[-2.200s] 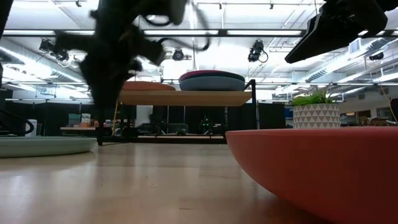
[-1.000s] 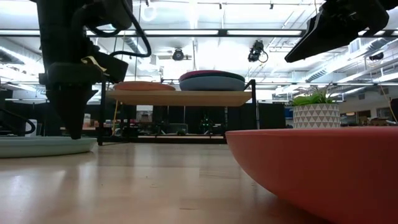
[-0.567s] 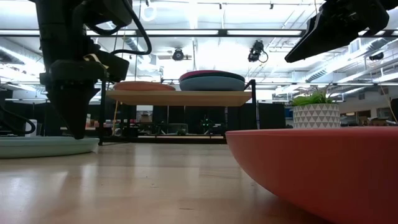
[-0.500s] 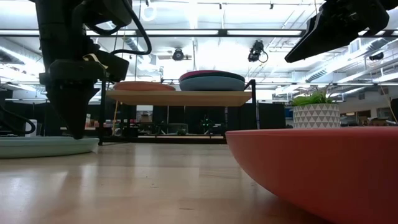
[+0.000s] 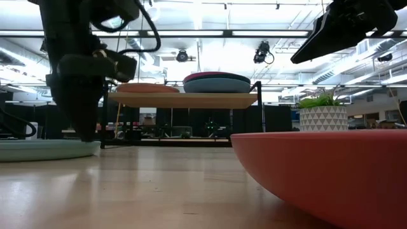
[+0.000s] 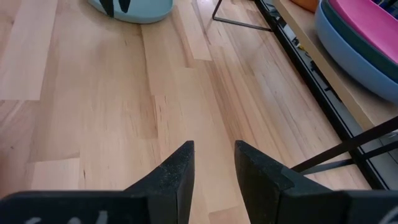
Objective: Place and stack plates onto a shelf
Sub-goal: Stack the light blue plate on top of the brown plate on the shelf
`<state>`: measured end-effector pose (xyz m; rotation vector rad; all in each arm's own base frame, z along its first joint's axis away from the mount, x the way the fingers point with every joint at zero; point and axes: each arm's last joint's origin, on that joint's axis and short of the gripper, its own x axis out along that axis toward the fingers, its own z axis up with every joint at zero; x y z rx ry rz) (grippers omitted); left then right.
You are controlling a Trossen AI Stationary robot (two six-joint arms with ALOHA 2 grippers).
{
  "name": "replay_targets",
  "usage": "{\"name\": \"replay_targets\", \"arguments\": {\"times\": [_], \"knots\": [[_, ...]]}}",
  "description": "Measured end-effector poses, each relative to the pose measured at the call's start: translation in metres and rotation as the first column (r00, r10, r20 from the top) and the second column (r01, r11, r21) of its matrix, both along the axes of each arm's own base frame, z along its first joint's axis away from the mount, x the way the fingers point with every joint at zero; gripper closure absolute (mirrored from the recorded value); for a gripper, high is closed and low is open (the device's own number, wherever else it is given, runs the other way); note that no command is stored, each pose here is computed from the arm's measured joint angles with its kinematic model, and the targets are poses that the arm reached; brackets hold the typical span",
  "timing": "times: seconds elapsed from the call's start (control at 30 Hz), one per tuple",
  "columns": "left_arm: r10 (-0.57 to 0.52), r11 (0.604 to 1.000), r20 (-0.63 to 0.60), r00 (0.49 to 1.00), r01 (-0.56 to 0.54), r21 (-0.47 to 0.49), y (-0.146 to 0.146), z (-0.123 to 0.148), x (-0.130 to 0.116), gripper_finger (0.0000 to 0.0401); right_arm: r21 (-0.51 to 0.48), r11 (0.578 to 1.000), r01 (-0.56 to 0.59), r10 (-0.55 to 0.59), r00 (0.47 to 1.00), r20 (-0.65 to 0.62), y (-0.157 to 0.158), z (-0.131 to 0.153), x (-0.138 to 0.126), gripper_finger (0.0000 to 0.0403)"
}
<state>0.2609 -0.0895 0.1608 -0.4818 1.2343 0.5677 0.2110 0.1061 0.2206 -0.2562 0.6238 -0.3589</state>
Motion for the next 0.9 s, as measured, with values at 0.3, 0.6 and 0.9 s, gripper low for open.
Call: {"name": "replay_targets", "arguments": {"times": [0.3,0.6,0.9], "knots": [[-0.002,1.000,-0.093,0.996,0.004,0.024,-0.001,-0.020,0.002,0.0260,0.002,1.000,-0.015,0.015,1.000,0.004,0.001,0.001,0.001,0.0282],[-0.059,0.998,-0.086,0.995,0.060,0.010,-0.004,-0.018,0.007,0.0332,0.001,1.000,-0.017,0.017,1.000,0.003,0.001,0.001,0.001,0.0282],[-0.361,0.932,0.028,0.932,0.361,0.021,-0.034,0.042,0.038,0.0378,0.003,1.000,-0.019,0.019,1.000,0.002,0.001,0.001,0.001,0.0282]]}}
